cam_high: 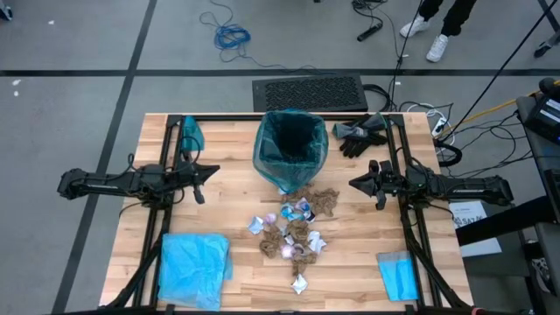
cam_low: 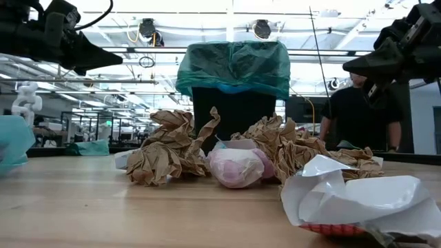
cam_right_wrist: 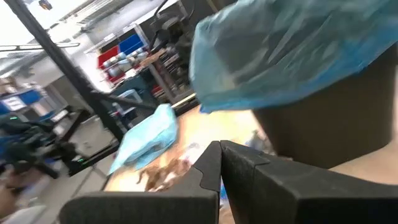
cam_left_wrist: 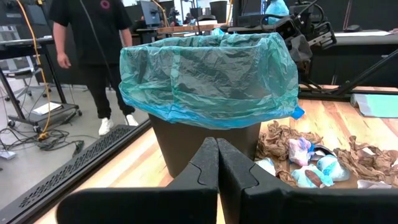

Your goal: Place trash/remove bag and relplace

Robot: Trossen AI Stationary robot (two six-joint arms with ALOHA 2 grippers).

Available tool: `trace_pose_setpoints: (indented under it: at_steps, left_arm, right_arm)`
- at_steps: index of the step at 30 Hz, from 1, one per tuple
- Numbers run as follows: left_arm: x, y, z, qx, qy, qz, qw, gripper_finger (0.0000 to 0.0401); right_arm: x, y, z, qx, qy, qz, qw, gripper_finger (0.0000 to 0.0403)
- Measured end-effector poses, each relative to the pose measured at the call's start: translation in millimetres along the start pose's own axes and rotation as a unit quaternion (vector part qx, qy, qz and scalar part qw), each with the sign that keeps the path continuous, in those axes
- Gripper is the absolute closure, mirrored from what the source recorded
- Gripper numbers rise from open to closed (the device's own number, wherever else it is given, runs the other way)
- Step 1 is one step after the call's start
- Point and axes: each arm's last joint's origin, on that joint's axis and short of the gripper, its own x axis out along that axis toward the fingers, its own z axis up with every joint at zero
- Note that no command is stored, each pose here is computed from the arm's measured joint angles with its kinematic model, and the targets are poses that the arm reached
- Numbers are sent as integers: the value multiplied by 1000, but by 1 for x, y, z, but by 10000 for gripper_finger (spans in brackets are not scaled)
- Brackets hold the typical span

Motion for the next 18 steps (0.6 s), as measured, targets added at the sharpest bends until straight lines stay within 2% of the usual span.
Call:
trace_pose_setpoints:
  at_steps: [7, 10, 13, 18]
  left_arm:
    - [0, 0, 0, -1, -2, 0, 1000, 401]
    - [0, 0, 0, 0, 0, 0, 1000, 401]
    - [0, 0, 0, -2, -1, 0, 1000, 401]
    - [0, 0, 0, -79, -2, -4, 997, 401]
  right_arm:
    - [0, 0, 2, 36, -19, -16, 999, 403]
    - [0, 1, 5, 69, -35, -10, 997, 403]
    - [0, 2, 7, 74, -47, -5, 996, 403]
    - [0, 3, 9, 67, -55, 1, 996, 403]
